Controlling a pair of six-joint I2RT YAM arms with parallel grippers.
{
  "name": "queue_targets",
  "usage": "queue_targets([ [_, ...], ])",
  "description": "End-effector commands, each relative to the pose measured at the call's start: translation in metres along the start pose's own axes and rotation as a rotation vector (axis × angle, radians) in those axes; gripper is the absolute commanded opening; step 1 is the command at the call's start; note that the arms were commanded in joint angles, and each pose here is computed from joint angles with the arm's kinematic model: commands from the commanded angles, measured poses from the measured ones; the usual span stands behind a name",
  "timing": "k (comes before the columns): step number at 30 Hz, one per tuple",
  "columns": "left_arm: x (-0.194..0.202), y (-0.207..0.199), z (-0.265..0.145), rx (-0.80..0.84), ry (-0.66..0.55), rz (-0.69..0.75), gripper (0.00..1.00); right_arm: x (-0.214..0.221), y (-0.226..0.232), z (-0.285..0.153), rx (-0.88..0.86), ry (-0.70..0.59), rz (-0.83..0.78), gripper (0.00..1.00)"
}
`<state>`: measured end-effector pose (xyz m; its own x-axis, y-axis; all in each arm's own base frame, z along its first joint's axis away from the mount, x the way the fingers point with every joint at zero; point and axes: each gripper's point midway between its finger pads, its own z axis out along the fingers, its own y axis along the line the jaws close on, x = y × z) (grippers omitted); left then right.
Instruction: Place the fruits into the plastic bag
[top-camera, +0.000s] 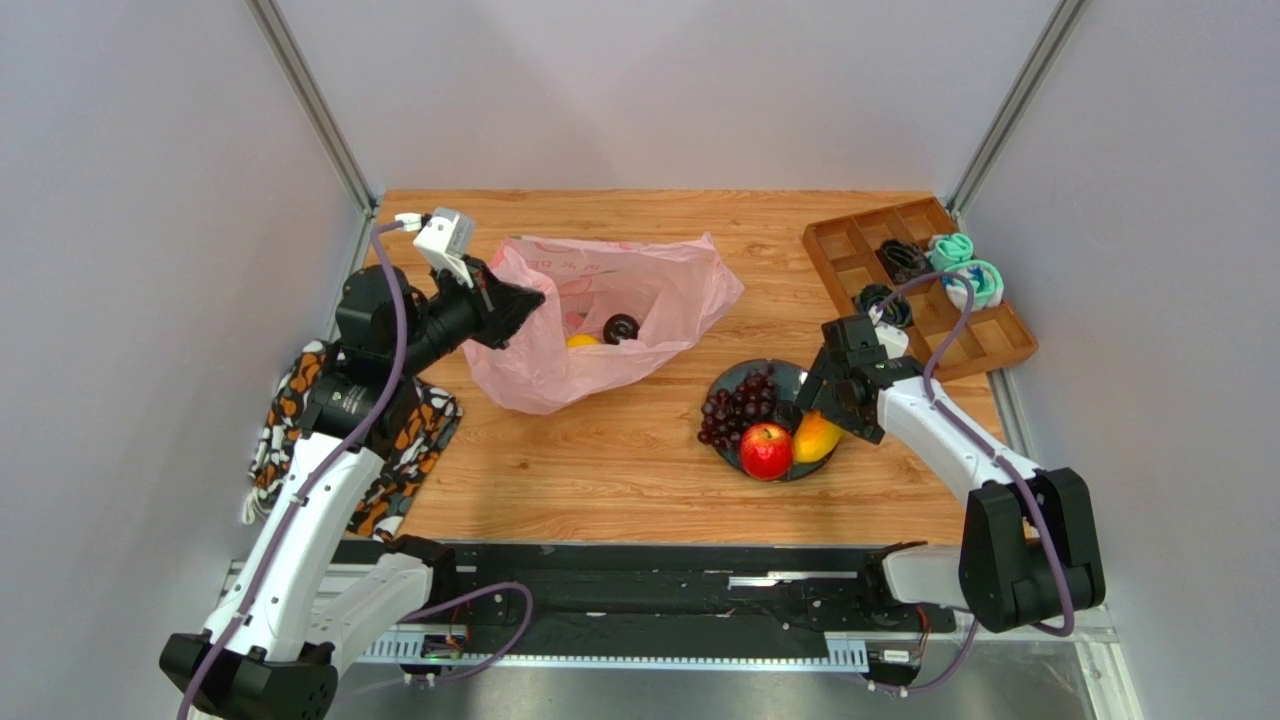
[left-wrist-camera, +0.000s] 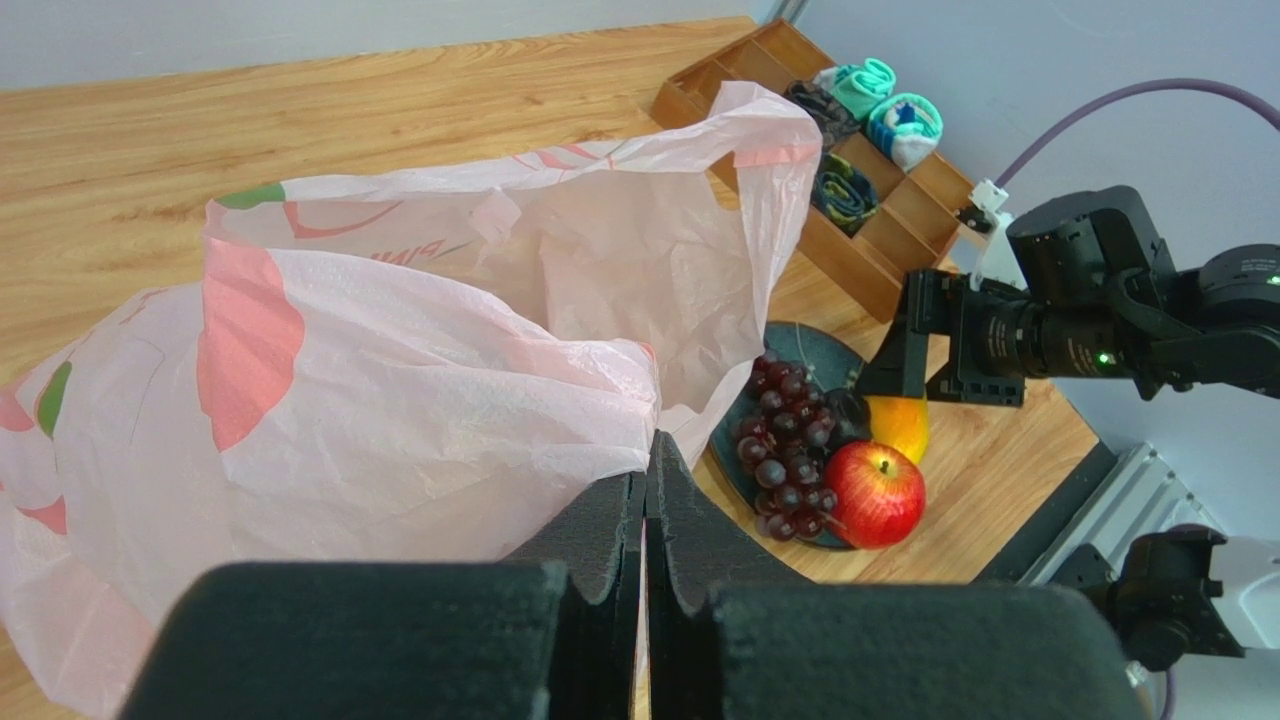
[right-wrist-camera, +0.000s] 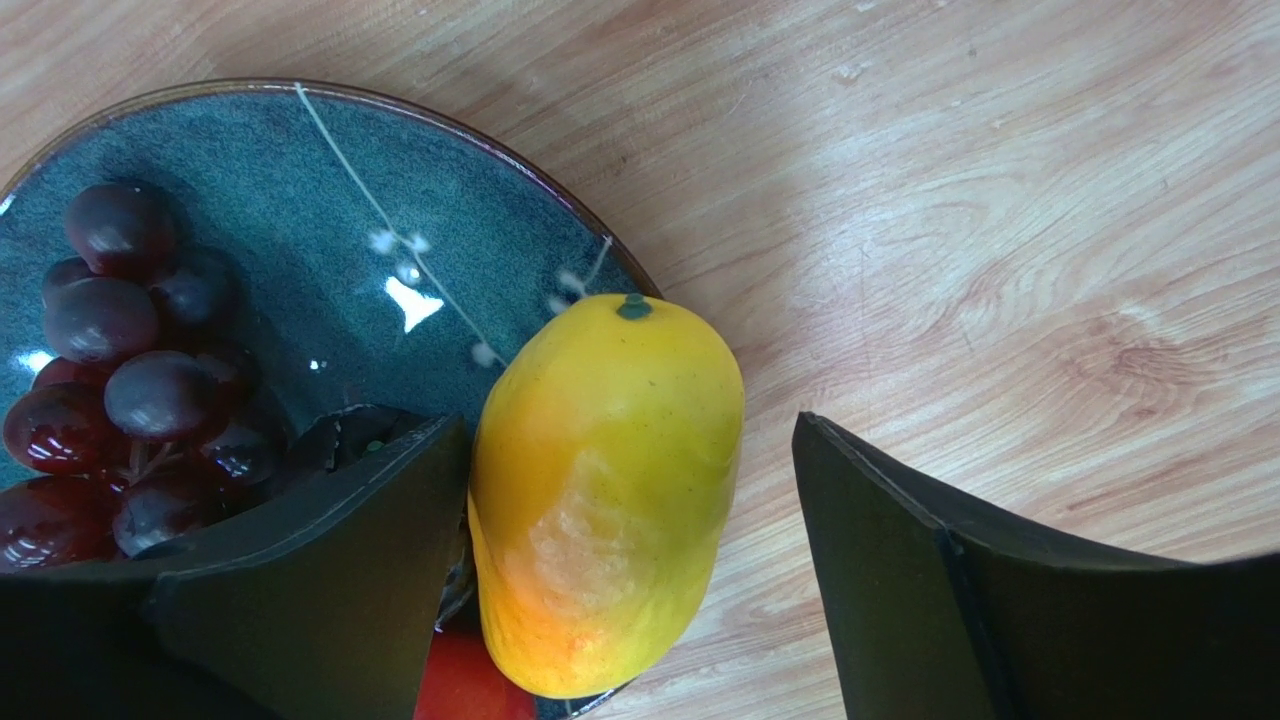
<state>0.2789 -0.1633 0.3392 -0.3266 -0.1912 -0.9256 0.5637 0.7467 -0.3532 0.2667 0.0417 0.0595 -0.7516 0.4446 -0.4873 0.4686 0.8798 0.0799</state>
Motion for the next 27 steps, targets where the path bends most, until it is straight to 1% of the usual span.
queue_targets([
  [1, -0.017, -0.007, -0.004, 0.016, -0.034, 0.018, 0.0, -0.003, 0.004, 0.006, -0.01, -0.02, 0.034, 0.81],
  [7, -0.017, -0.007, -0.004, 0.015, -0.035, 0.016, 0.0, -0.003, 0.0, 0.007, 0.01, -0.027, 0.039, 0.7],
  [8, -0.017, -0.007, -0.004, 0.016, -0.034, 0.016, 0.0, -0.005, -0.003, 0.006, 0.021, -0.038, 0.04, 0.67],
  [10, -0.017, -0.007, -0.004, 0.015, -0.036, 0.018, 0.0, -0.011, -0.005, 0.001, 0.028, -0.065, 0.045, 0.63],
  [11, -0.018, -0.008, -0.004, 0.016, -0.037, 0.019, 0.0, -0.015, -0.008, -0.001, 0.041, -0.084, 0.05, 0.59],
  [15, -0.018, -0.008, -0.005, 0.016, -0.037, 0.018, 0.0, -0.03, -0.012, -0.016, 0.043, -0.153, 0.063, 0.49],
  [18, -0.018, -0.008, -0.005, 0.015, -0.039, 0.018, 0.0, -0.036, -0.017, -0.026, 0.055, -0.183, 0.065, 0.47],
  [19, -0.018, -0.008, -0.006, 0.015, -0.041, 0.019, 0.0, -0.038, -0.018, -0.028, 0.06, -0.192, 0.065, 0.44],
  [22, -0.018, -0.008, -0.006, 0.015, -0.041, 0.019, 0.0, -0.046, -0.021, -0.038, 0.06, -0.23, 0.074, 0.42],
  [27, -0.019, -0.008, -0.005, 0.013, -0.041, 0.02, 0.0, -0.06, -0.007, -0.061, -0.062, -0.304, 0.114, 0.38],
])
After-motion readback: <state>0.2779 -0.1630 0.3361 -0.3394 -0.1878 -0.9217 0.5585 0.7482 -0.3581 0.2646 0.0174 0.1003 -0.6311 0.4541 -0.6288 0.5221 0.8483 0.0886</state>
